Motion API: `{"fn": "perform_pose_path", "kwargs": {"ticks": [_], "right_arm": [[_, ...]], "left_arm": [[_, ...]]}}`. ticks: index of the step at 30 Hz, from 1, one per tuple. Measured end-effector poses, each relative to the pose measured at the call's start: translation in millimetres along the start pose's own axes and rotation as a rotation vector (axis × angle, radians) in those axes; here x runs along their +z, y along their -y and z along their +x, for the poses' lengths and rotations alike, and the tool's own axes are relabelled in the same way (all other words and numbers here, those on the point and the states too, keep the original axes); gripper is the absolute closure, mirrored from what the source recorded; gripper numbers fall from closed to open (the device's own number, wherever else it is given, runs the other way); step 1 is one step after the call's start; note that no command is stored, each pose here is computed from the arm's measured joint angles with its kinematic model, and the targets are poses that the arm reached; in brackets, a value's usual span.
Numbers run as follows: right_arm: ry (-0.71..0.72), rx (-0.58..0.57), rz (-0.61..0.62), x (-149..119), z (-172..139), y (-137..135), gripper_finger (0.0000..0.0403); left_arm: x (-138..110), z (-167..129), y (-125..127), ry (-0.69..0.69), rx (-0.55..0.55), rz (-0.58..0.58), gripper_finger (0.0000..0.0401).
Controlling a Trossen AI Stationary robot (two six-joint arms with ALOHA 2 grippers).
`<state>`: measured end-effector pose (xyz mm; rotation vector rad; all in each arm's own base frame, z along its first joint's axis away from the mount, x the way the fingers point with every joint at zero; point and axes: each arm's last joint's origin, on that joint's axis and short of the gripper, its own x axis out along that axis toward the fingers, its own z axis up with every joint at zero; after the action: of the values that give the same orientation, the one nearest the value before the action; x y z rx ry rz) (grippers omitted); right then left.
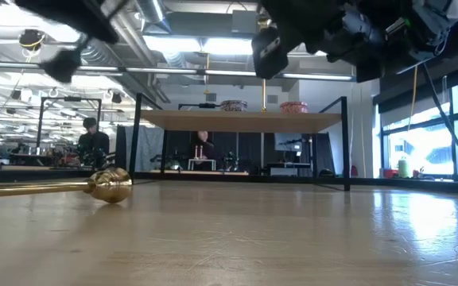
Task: Pick & Place candle stick holders
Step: Put the black candle holder on the shelf
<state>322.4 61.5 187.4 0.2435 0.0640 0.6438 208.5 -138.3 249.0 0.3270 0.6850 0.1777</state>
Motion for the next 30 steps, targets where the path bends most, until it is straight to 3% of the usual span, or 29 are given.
{"fn": "perform_pose_path", "kwargs": {"ticks": [7,13,19,23,30], "right_arm": [[-0.005,-0.023,0.095,0,-2,5,0.0375],[0.027,-0.119,0.174,1,-3,8,0.0327],[0.017,-0.133,0.240,3,1,9,0.0275],[-0.061,-0.153,0.256,3,10,8,0.0246],[-0.146,-0.220,0.233,6,24,2,0.0218]], "left_arm": [[18,-9,7,-0.181,-0.083,0.126,0.0391],[29,10,20,-0.416,-0.067,0.248,0.0391],[41,33,27,-0.622,-0.032,0.389,0.0391],[54,42,25,-0.639,0.002,0.461,0.0391],[79,40,15,-0.562,-0.003,0.491,0.0391]]}}
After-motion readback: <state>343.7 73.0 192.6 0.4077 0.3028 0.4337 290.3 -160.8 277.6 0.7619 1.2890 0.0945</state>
